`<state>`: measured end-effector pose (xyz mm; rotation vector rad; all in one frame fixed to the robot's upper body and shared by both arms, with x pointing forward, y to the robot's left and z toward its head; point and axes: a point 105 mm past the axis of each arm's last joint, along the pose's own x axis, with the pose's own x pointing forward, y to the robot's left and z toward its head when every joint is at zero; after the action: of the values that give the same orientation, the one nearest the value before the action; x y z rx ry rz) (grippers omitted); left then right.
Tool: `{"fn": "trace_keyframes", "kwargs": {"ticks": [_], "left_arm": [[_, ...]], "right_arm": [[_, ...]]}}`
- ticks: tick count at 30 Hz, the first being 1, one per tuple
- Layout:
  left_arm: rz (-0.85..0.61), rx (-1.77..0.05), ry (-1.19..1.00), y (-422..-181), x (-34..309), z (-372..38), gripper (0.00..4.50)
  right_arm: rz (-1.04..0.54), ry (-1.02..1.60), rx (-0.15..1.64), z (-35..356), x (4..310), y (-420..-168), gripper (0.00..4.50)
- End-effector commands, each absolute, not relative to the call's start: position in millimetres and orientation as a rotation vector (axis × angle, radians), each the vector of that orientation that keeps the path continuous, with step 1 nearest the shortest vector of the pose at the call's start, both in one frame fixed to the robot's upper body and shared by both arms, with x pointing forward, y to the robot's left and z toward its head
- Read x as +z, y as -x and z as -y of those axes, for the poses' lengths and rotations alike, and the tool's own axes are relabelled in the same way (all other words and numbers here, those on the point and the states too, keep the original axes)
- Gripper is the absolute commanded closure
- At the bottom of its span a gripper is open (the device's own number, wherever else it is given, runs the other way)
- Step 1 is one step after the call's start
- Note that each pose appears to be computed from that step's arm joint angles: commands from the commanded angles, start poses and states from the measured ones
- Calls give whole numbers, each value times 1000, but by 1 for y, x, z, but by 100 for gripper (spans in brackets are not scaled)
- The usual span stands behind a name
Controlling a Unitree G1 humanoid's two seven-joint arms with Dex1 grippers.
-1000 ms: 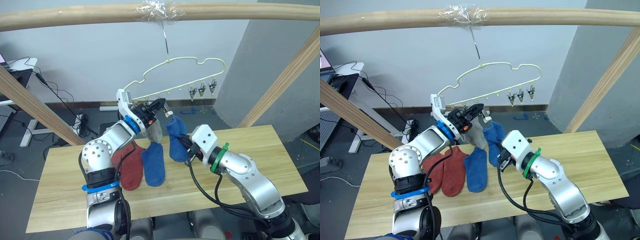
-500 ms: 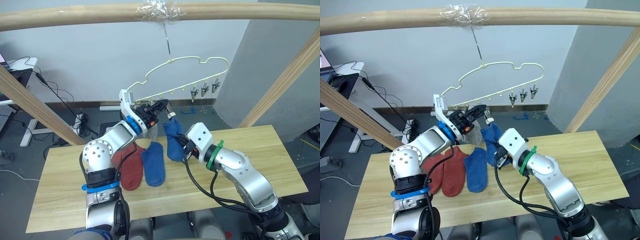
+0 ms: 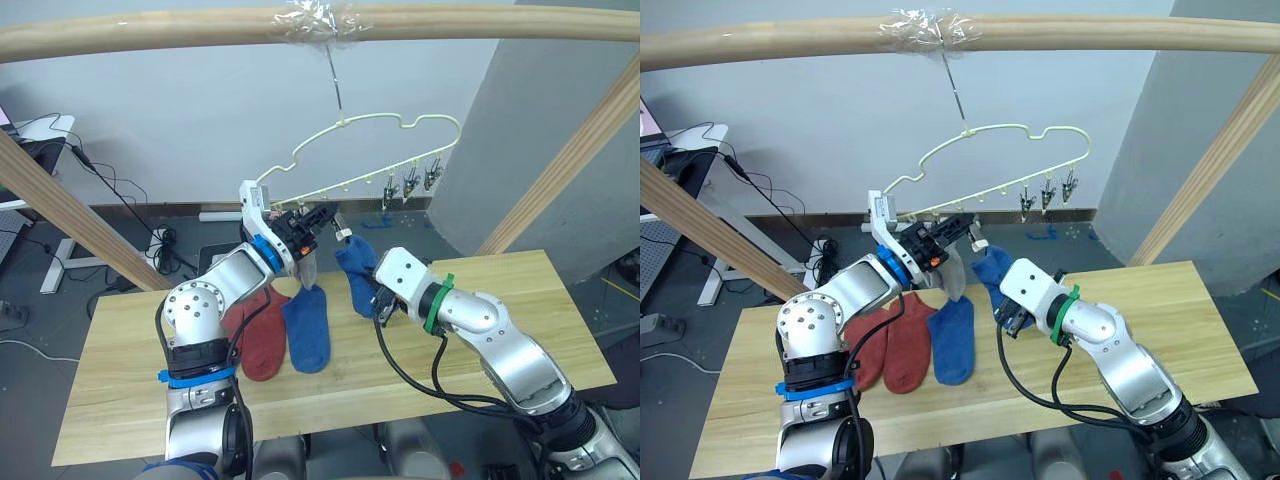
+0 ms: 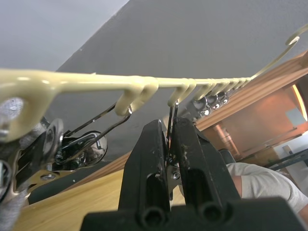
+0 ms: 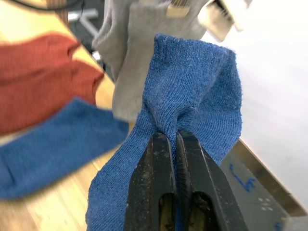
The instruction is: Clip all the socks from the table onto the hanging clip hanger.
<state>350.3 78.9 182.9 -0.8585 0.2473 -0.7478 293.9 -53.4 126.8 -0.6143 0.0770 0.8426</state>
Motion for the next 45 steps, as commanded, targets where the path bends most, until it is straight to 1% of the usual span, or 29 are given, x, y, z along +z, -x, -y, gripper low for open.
{"fn": "trace_keyframes", "kwargs": {"ticks": [1, 7, 18, 31, 45], "left_arm": [[-274, -741, 859, -349, 176, -77, 450], [-279, -742, 838, -348, 173, -78, 450], [-275, -734, 841, -348, 172, -79, 450], [-283, -727, 834, -348, 169, -81, 450], [-285, -722, 833, -349, 168, -80, 450]], "right_arm": [[-40, 631, 866, 46, 136, -291, 447], [-37, 653, 854, 46, 141, -294, 447], [-69, 661, 837, 54, 140, -292, 447], [-49, 647, 834, 50, 153, -291, 447], [-20, 649, 845, 39, 164, -296, 447]]}}
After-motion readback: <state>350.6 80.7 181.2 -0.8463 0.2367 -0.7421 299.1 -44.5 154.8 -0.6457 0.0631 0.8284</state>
